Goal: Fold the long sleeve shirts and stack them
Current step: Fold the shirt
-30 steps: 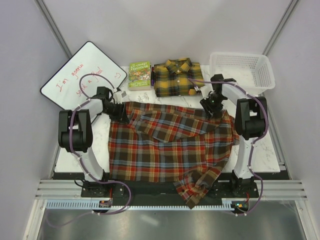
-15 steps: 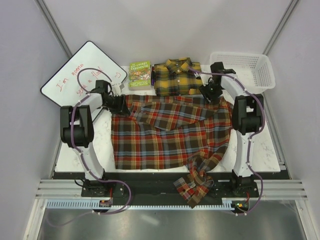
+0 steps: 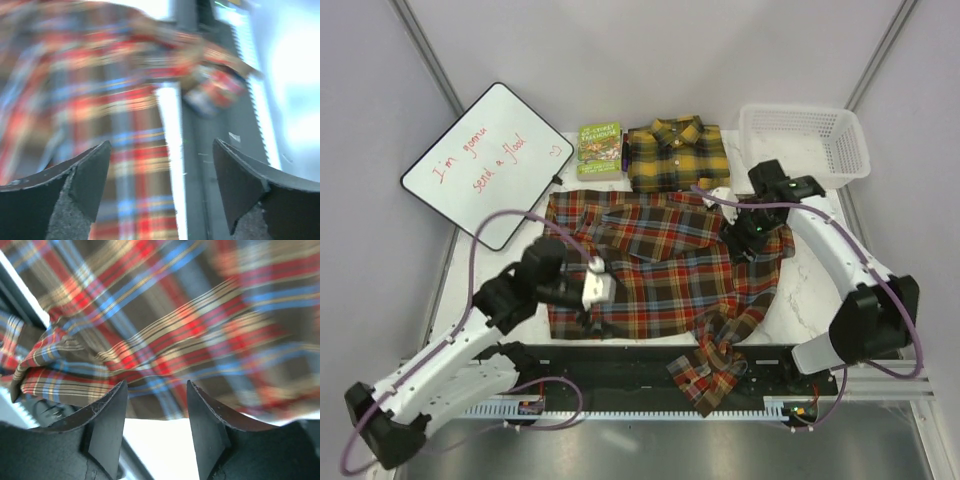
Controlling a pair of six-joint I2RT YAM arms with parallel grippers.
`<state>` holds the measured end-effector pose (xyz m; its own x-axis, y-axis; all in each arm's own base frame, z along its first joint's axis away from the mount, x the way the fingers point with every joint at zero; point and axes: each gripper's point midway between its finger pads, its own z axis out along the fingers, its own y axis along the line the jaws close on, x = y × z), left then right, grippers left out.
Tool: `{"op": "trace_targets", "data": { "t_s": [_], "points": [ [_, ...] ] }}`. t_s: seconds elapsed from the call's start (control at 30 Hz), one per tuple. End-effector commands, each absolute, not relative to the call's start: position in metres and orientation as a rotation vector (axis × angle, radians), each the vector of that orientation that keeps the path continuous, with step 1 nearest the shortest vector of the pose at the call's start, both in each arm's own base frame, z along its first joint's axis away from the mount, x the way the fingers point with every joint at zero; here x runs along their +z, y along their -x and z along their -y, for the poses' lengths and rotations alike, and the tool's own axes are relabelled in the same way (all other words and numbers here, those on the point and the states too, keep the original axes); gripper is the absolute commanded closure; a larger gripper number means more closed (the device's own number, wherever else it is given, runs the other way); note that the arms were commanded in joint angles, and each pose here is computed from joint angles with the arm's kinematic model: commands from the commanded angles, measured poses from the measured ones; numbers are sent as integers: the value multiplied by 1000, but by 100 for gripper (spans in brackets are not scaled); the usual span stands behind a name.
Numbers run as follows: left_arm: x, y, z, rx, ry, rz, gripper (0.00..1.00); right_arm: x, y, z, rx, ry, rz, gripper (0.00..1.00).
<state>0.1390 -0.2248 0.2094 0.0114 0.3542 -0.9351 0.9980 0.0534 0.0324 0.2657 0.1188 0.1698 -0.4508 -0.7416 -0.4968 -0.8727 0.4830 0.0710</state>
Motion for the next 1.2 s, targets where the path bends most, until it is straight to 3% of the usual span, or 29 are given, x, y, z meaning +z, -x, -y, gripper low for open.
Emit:
{"op": "trace_targets", "data": {
  "t_s": [0.0,0.23,0.37,0.77,0.9,1.0,1.07,1.1,1.17],
  "points": [
    [151,-74,257,-838,-1889,-1246,15,110,-237,-121,666,1336,-2552,43],
    [93,-9,337,-777,-2298,-915,26,86,-229,-116,673,1293,-2685,47],
    [99,7,376,-777,-2326,-753,31,73,-216,-105,646,1312,-2765,49],
    [33,17,399,-777,-2466,-733,45,74,-214,-104,691,1293,-2780,47],
    [29,25,389,-819,-2521,-725,65,78,-216,-105,686,1287,-2768,46],
    [35,31,388,-828,-2530,-720,70,80,-220,-104,673,1292,-2760,46],
    [36,32,389,-828,-2544,-765,81,82,-223,-105,665,1290,-2751,46],
    [35,30,388,-814,-2546,-807,93,84,-227,-105,660,1285,-2745,46],
    [46,29,390,-822,-2519,-817,98,89,-231,-106,655,1277,-2729,46]
  ]
}}
